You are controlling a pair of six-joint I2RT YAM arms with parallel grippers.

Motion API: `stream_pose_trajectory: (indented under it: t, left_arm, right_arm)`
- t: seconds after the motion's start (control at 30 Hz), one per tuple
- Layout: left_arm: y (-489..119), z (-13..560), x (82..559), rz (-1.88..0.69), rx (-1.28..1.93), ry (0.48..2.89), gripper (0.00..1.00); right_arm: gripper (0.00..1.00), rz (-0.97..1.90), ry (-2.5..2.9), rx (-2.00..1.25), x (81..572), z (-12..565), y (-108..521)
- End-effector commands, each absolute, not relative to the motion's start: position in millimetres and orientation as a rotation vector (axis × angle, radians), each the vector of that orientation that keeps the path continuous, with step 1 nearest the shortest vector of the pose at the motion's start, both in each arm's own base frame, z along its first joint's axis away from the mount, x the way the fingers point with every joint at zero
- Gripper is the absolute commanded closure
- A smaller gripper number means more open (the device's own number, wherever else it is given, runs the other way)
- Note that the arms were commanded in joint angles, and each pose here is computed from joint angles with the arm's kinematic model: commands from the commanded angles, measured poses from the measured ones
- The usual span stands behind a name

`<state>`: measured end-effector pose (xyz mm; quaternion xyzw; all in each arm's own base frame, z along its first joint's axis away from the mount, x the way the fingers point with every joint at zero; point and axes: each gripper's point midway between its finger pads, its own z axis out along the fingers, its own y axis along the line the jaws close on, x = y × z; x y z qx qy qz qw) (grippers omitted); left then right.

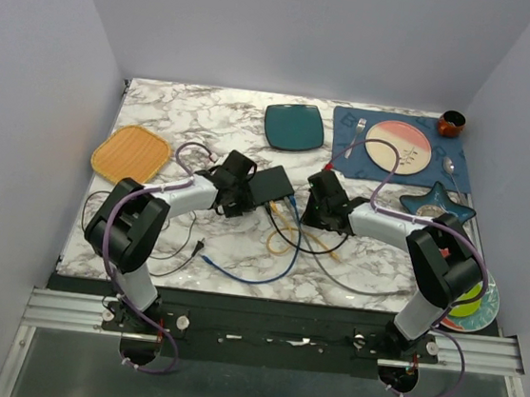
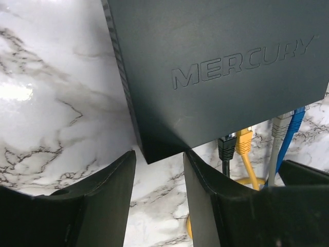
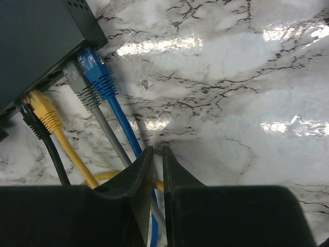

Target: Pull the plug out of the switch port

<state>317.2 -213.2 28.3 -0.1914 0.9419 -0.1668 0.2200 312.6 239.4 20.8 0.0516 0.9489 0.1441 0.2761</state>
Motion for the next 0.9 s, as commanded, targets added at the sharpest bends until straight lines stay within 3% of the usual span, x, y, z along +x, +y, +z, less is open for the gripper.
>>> stream_pose_trajectory:
  t: [0.0, 0.67, 0.87]
  left_arm:
    - [-208, 12, 317, -0.361, -0.501, 2.680, 0.46]
    - [-185, 26, 370, -0.363, -0.585, 2.627, 0.44]
    - [-171, 44, 376, -0.337, -0.592, 2.593, 0.39]
  right_arm:
    - [0.78, 0.468, 2.649, 0.091, 282, 4, 253]
    - [0.76, 0.645, 2.646, 0.016, 267, 22, 295]
    - [0.73, 0.587, 2.622, 0.015, 273, 31, 289]
